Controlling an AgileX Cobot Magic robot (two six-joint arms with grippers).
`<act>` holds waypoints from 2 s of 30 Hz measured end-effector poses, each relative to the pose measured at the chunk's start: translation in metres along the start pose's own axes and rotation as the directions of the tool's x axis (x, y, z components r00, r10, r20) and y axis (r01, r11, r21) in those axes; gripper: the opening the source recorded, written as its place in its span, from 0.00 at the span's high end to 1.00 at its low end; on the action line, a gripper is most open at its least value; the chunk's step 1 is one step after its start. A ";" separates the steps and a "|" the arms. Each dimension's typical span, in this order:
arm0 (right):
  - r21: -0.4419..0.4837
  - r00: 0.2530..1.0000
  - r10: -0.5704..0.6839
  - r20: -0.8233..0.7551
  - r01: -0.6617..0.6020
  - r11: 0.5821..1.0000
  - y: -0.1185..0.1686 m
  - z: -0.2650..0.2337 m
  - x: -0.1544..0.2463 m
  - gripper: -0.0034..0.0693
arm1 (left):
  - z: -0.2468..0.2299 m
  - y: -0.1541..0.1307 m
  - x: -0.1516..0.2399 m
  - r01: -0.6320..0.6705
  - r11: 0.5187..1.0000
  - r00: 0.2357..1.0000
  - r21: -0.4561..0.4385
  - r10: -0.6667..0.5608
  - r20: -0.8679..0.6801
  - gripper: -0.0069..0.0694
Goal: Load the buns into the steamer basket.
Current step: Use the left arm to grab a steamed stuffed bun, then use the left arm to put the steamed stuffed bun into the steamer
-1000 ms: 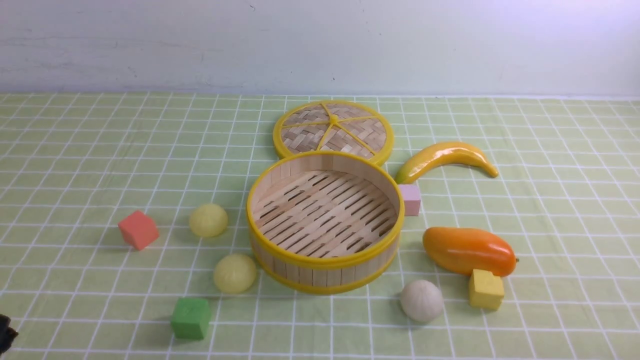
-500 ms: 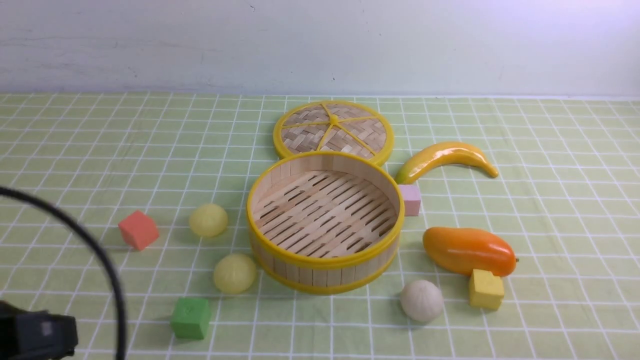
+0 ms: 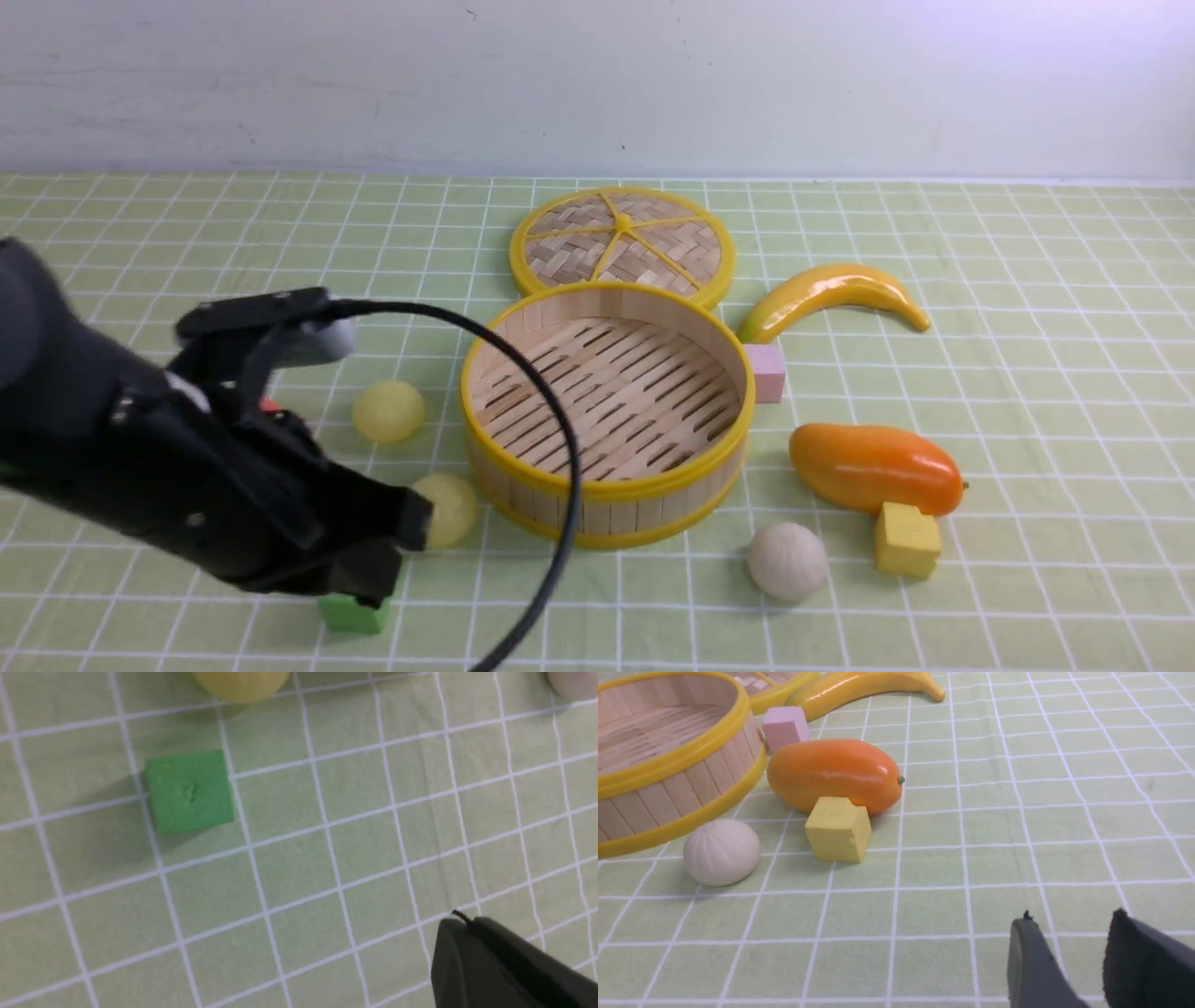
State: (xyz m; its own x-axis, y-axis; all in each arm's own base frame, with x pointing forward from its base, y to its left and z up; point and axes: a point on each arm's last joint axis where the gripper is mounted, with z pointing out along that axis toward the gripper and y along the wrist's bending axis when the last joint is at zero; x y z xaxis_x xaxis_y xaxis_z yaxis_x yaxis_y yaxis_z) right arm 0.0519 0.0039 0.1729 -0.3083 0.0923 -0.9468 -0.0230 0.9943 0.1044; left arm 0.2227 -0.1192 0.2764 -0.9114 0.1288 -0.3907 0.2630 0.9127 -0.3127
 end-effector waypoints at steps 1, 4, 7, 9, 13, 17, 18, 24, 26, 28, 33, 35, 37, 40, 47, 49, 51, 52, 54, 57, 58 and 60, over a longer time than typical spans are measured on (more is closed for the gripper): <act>0.000 1.000 0.000 0.001 0.000 1.000 0.000 0.000 0.000 0.62 | 0.008 -0.002 -0.007 -0.012 1.000 1.000 -0.015 0.012 -0.017 0.93; 0.000 1.000 0.000 0.001 0.000 1.000 0.000 0.000 0.000 0.62 | 0.025 -0.001 -0.025 -0.025 0.998 0.999 -0.049 0.023 -0.044 0.93; 0.000 1.000 0.000 0.001 0.000 1.000 0.000 0.000 0.000 0.62 | 0.035 0.003 -0.040 -0.029 0.997 0.998 -0.076 0.025 -0.051 0.93; 0.000 1.000 0.000 0.001 0.000 1.000 0.000 0.000 0.000 0.62 | 0.042 0.004 -0.051 -0.047 0.994 0.998 -0.098 0.042 -0.051 0.92; 0.000 1.000 0.000 0.001 0.000 1.000 0.000 0.000 0.000 0.62 | 0.065 0.011 -0.071 -0.093 0.983 0.994 -0.160 0.081 -0.079 0.82; 0.000 1.000 0.000 0.001 0.000 1.000 0.000 0.000 0.000 0.62 | 0.081 0.015 -0.081 -0.106 0.976 0.991 -0.192 0.089 -0.099 0.69; 0.000 1.000 0.000 0.001 0.000 1.000 0.000 0.000 0.000 0.62 | 0.089 0.017 -0.084 -0.107 0.974 0.990 -0.200 0.087 -0.109 0.62; 0.000 1.000 0.000 0.001 0.000 1.000 0.000 0.000 0.000 0.62 | 0.107 0.027 -0.090 -0.107 0.969 0.989 -0.222 0.081 -0.126 0.49; 0.000 1.000 0.000 0.001 0.000 1.000 0.000 0.000 0.000 0.62 | 0.111 0.030 -0.091 -0.101 0.969 0.990 -0.225 0.074 -0.123 0.49; 0.000 1.000 0.000 0.001 0.000 1.000 0.000 0.000 0.000 0.62 | 0.115 0.034 -0.092 -0.096 0.968 0.990 -0.231 0.070 -0.120 0.49; 0.000 1.000 0.001 0.001 -0.001 1.000 0.000 0.000 0.000 0.62 | 0.125 0.044 -0.096 -0.076 0.968 0.994 -0.239 0.054 -0.100 0.49; 0.000 1.000 0.001 0.001 -0.001 1.000 0.000 0.000 0.000 0.62 | 0.125 0.045 -0.097 -0.073 0.968 0.994 -0.239 0.053 -0.093 0.49; 0.000 1.000 0.001 0.001 -0.001 1.000 0.000 0.000 0.000 0.62 | 0.125 0.046 -0.098 -0.069 0.969 0.995 -0.237 0.049 -0.089 0.49; 0.000 1.000 0.001 0.001 -0.001 1.000 0.000 0.000 0.000 0.62 | 0.125 0.046 -0.098 -0.068 0.969 0.995 -0.237 0.048 -0.089 0.54; 0.000 1.000 0.001 0.001 -0.001 1.000 0.000 0.000 0.000 0.62 | 0.125 0.046 -0.095 -0.094 0.968 0.991 -0.234 0.068 -0.119 0.82; 0.000 1.000 0.001 0.001 -0.001 1.000 0.000 0.000 0.000 0.62 | 0.125 0.046 -0.094 -0.104 0.967 0.988 -0.232 0.074 -0.135 0.91; 0.000 1.000 0.001 0.001 -0.001 1.000 0.000 0.000 0.000 0.62 | 0.125 0.046 -0.093 -0.106 0.967 0.986 -0.231 0.073 -0.148 0.93; 0.000 1.000 0.001 0.001 -0.001 1.000 0.000 0.000 0.000 0.62 | 0.125 0.046 -0.093 -0.106 0.967 0.986 -0.231 0.073 -0.148 0.93; 0.000 1.000 0.001 0.001 -0.001 1.000 0.000 0.000 0.000 0.62 | 0.123 0.045 -0.092 -0.106 0.967 0.984 -0.231 0.068 -0.165 0.93; 0.000 1.000 0.001 0.001 -0.001 1.000 0.000 0.000 0.000 0.62 | 0.108 0.041 -0.093 -0.105 0.968 0.986 -0.227 0.071 -0.153 0.93; 0.000 1.000 0.001 0.001 -0.001 1.000 0.000 0.000 0.000 0.62 | 0.099 0.038 -0.093 -0.103 0.969 0.988 -0.223 0.073 -0.139 0.93; 0.000 1.000 0.001 0.001 -0.001 1.000 0.000 0.000 0.000 0.62 | 0.076 0.031 -0.095 -0.097 0.973 0.993 -0.210 0.079 -0.093 0.93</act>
State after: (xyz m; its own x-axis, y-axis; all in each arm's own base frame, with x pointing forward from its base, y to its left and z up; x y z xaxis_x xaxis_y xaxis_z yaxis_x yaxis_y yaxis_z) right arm 0.0519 0.0038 0.1730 -0.3074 0.0932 -0.9470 -0.0228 0.9942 0.1053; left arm 0.3416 -0.1330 0.2379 -0.9134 0.2361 -0.3317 0.2779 0.9569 -0.0842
